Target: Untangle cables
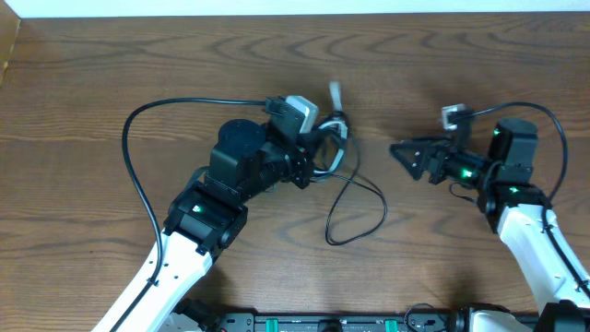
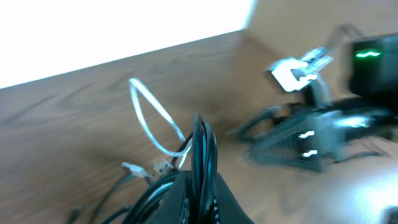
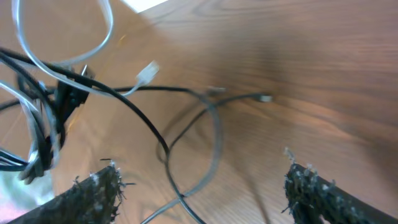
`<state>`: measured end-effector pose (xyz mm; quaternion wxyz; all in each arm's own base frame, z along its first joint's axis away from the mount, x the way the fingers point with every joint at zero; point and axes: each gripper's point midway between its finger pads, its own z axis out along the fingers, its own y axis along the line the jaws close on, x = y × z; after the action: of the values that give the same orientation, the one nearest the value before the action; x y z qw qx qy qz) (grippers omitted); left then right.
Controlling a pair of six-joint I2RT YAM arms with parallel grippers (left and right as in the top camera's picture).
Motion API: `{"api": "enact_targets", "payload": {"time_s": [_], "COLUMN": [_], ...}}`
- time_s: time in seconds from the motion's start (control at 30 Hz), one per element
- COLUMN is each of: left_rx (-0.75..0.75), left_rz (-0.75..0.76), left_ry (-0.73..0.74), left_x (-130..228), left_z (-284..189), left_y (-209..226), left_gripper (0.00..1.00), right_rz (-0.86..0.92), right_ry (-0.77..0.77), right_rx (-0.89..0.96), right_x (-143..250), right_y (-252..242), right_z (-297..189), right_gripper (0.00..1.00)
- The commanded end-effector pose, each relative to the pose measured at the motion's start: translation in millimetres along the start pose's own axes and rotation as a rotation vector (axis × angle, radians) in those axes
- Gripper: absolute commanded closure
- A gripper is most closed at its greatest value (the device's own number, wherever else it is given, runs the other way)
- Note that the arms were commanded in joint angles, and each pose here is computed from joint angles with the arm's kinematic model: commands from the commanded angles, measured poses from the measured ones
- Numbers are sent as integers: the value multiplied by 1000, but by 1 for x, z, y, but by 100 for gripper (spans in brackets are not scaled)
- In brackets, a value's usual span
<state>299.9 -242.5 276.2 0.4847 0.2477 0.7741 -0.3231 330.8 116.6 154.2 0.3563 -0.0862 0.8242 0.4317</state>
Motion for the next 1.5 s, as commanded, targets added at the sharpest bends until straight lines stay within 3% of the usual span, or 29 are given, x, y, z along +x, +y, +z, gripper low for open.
{"api": "enact_targets", "payload": {"time_s": [0.0, 0.3, 0.43, 0.57, 0.73, 0.87, 1.1, 1.23, 1.47], "left_rx": [273, 473, 475, 490, 505, 501, 500, 499, 478], "left_rz": [36, 130, 129, 133, 135, 136, 135, 131, 113], "left_ry": [-51, -147, -145, -141, -136, -140, -139, -132, -98], "left_x": [-23, -45, -44, -43, -41, -42, -42, -41, -33], "left_z": [-14, -30, -29, -30, -29, -30, -30, -30, -27], "left_y": [-51, -86, -87, -92, -98, -97, -96, -96, -91], "left_gripper": [92, 92, 92, 92, 92, 92, 92, 92, 92], "right_rz": [-137, -301, -327, -352, -331, -130, 246, 433, 570], "right_ry": [38, 76, 71, 56, 45, 15, -25, -67, -48], "right_rx": [-126, -198, -213, -221, -162, 126, 627, 733, 817], "right_x": [9, 22, 21, 17, 13, 5, 25, 34, 53], "right_y": [29, 54, 59, 62, 53, 4, -84, -104, -123], "right_z": [10, 24, 27, 28, 30, 31, -9, -29, -55], "right_gripper": [14, 5, 10, 33, 83, 99, 99, 99, 99]}}
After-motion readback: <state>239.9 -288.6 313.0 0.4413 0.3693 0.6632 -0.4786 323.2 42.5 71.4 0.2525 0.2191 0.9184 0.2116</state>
